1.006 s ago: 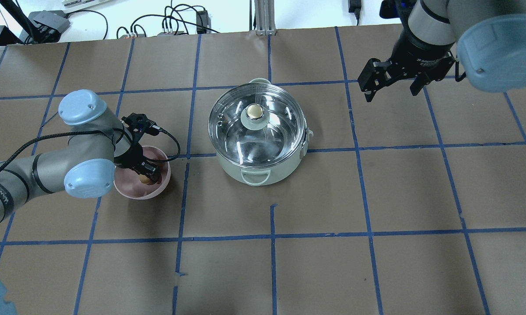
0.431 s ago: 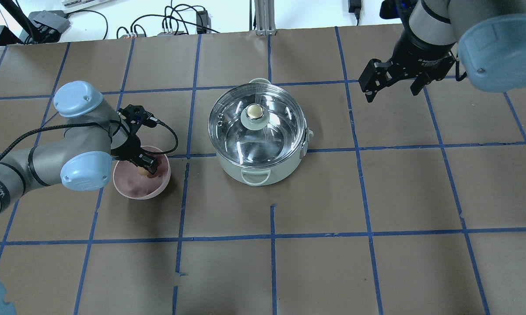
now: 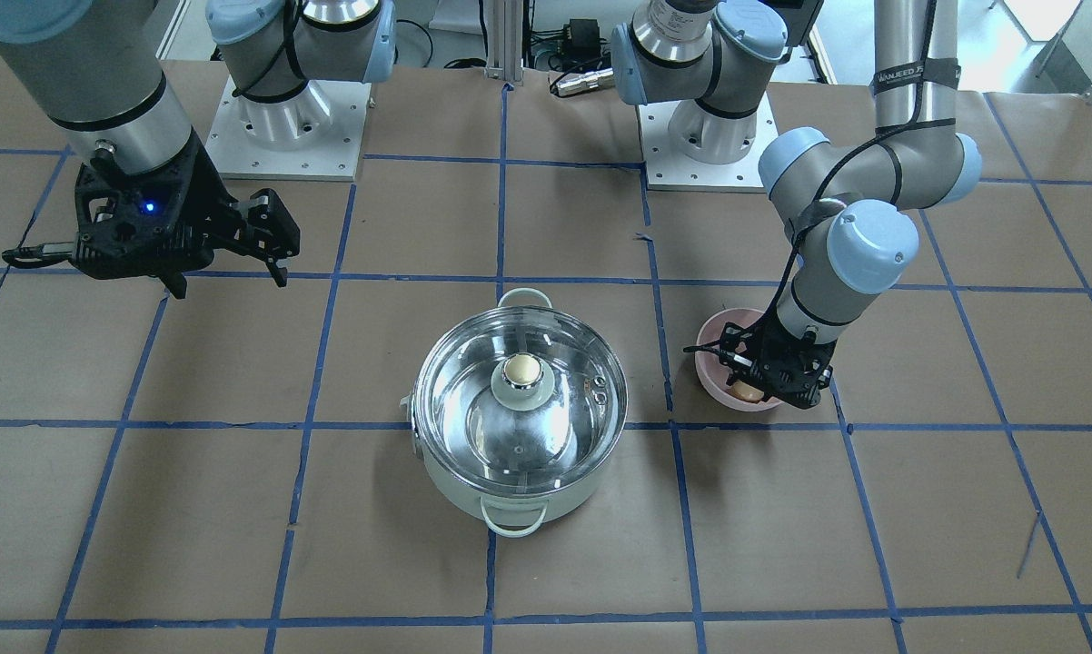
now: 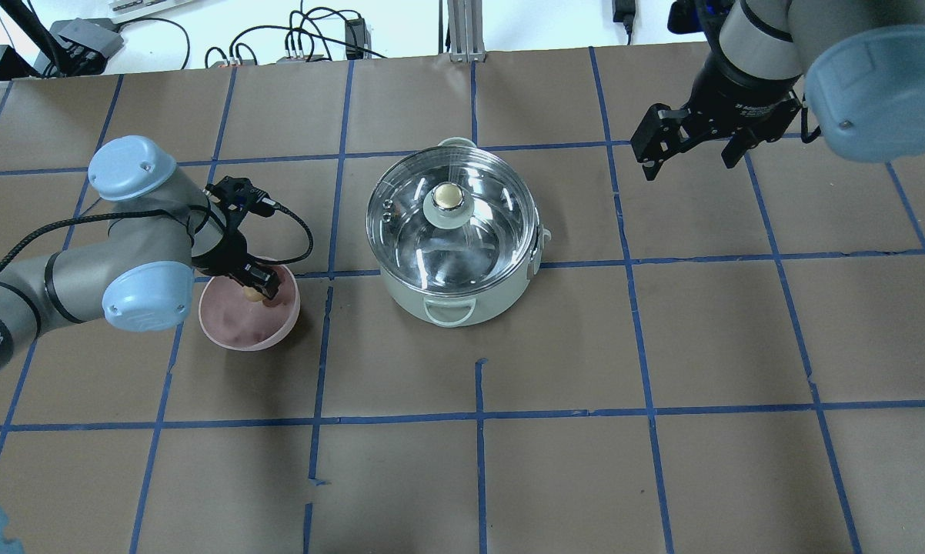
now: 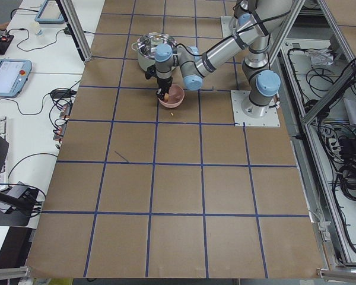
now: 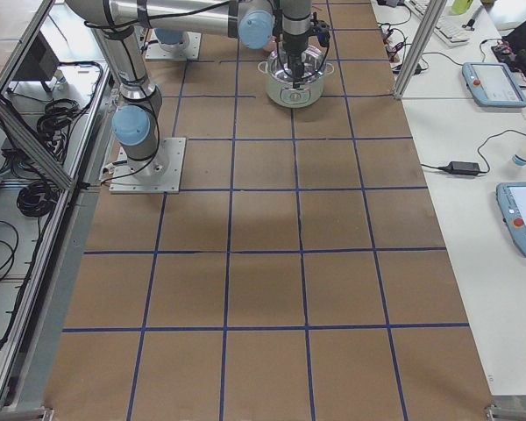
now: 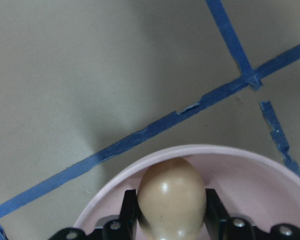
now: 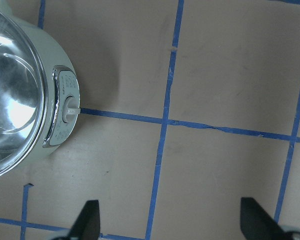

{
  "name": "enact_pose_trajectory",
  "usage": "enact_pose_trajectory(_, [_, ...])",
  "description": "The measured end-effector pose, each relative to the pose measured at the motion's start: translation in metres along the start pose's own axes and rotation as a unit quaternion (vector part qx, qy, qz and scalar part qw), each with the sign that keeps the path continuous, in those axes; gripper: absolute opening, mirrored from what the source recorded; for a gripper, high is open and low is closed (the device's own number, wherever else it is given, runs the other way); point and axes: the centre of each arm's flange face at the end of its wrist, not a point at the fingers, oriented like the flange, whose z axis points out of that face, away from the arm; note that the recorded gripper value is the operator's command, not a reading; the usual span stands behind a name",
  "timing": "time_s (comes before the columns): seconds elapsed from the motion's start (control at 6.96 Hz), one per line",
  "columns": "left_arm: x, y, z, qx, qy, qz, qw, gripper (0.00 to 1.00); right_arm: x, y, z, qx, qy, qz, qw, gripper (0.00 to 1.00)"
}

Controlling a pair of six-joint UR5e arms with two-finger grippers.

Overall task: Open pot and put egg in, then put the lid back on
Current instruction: 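Lift the egg out of the bowl with the left gripper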

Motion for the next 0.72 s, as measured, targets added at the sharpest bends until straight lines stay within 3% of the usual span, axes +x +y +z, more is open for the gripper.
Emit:
enact_pose_trajectory(0.29, [-0.004,-0.013,-0.034,0.01,0.01,-0.013,0.9998,0.25,0.0,0.0,0.0,0.0,0.0,0.0,1.0,1.0])
enact_pose_trajectory(0.72, [0.004,-0.041,-0.124,-0.004,0.026,-0.061,0.9978,0.25,0.0,0.0,0.0,0.0,0.0,0.0,1.0,1.0])
